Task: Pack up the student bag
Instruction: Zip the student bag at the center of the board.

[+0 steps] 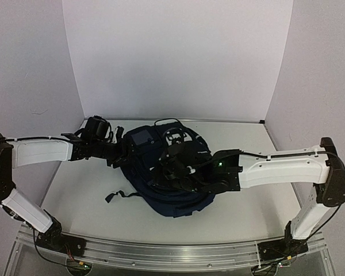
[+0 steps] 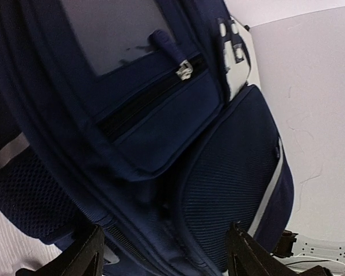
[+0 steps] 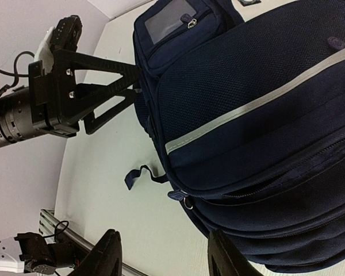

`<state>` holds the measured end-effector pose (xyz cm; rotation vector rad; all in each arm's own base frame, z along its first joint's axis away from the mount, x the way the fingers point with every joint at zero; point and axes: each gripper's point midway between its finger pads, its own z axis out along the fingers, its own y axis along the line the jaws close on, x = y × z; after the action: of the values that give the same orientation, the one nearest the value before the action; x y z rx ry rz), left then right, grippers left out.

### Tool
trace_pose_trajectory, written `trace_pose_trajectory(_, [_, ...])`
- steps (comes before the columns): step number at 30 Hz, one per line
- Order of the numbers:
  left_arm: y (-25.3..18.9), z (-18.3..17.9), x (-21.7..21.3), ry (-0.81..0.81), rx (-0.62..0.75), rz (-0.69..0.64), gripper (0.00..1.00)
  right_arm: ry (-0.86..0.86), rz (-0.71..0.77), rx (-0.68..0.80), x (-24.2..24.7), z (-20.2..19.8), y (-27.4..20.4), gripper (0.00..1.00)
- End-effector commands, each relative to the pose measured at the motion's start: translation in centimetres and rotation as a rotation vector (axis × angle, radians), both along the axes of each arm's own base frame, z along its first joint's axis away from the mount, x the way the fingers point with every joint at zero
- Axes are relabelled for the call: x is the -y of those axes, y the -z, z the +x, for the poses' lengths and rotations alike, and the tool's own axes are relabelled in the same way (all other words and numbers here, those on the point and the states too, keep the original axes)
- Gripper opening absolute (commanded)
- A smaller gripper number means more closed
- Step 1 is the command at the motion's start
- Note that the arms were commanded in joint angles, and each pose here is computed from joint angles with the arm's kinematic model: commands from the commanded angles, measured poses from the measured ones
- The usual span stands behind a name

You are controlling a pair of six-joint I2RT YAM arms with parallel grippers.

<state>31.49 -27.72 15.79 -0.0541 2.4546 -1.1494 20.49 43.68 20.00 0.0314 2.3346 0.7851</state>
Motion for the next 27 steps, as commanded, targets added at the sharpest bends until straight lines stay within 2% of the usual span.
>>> trace_pose_trajectory(1, [0.5, 0.1, -1.5, -0.104, -0.016, -0.003, 0.71, -0.001, 0.005, -0.007, -2.0, 0.5, 0.2, 0.49])
trace_pose_trajectory(6, [1.9, 0.4, -1.6, -0.135, -0.033, -0.028, 0.64, 0.004, -0.011, -0.026, -3.1, 0.8, 1.8, 0.48])
trace_pose_trajectory(16, [4.2, 2.5, 0.5, -0.099, -0.068, -0.044, 0.55, 0.036, -0.042, -0.039, -3.0, 1.1, 3.8, 0.43])
trace_pose_trajectory(17, [4.2, 2.7, 1.0, -0.088, -0.072, -0.057, 0.50, 0.041, -0.044, -0.040, -2.8, 1.1, 3.9, 0.43])
trace_pose_trajectory(21, [1.7, 3.5, 2.9, -0.029, -0.019, -0.178, 0.12, 0.083, -0.035, -0.038, -1.7, 1.2, 3.8, 0.40])
trace_pose_trajectory(24, [-1.6, 3.4, 3.9, 0.013, 0.083, -0.267, 0.00, 0.122, -0.021, -0.033, -0.6, 1.4, 3.4, 0.40])
trace_pose_trajectory(27, [-4.4, 2.5, 4.8, 0.062, 0.184, -0.299, 0.00, 0.169, -0.007, -0.033, 0.7, 1.5, 3.3, 0.42])
